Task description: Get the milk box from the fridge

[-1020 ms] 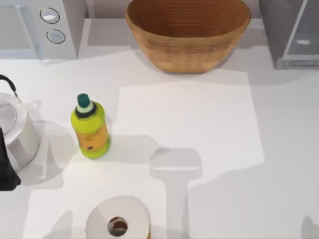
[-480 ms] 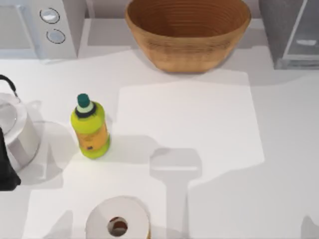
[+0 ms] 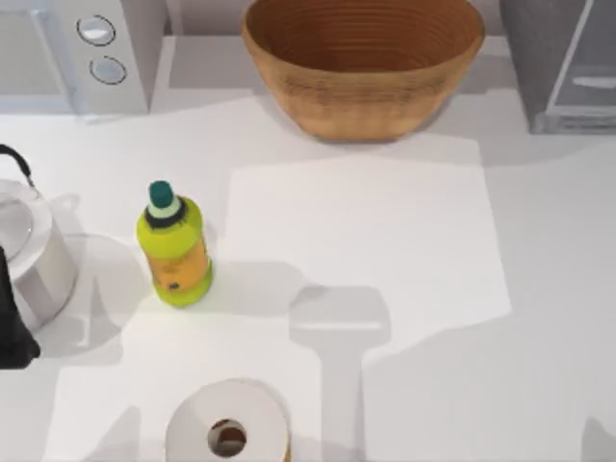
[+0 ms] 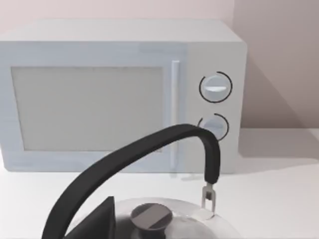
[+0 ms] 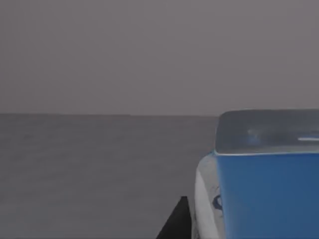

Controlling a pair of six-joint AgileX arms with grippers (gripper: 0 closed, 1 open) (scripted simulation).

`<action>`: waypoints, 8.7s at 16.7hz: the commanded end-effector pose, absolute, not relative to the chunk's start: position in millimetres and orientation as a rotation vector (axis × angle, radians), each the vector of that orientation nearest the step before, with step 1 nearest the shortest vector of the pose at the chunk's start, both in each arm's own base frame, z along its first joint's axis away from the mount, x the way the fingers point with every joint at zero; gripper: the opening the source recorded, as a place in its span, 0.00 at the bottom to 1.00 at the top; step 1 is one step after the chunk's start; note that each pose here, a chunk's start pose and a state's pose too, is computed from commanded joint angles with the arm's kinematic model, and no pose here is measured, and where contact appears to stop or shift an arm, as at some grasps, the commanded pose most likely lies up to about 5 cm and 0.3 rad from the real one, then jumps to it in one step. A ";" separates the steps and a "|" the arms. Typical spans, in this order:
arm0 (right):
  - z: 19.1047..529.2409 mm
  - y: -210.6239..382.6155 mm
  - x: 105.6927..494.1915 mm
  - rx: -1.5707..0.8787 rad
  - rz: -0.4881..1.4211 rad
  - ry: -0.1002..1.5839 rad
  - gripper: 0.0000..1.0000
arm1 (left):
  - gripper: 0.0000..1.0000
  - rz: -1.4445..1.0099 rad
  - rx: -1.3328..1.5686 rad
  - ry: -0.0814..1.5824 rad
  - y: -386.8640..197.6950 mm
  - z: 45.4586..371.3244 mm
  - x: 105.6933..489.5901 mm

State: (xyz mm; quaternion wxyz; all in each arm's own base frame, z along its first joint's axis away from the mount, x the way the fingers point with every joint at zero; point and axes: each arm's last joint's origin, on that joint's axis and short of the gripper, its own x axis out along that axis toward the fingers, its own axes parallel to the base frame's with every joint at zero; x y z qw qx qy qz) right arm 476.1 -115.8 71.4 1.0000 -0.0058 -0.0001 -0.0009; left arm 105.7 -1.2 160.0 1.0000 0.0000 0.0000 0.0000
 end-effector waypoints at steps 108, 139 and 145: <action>62.4 2.2 274.8 0.002 0.766 -0.005 0.00 | 1.00 0.000 0.000 0.000 -1.2 160.0 105.7; 42.6 45.6 319.1 0.002 0.766 -0.005 0.98 | 1.00 0.000 0.000 0.000 -1.2 160.0 105.7; 42.6 45.6 319.1 0.002 0.766 -0.005 1.00 | 1.00 0.000 0.000 0.000 -1.2 160.0 105.7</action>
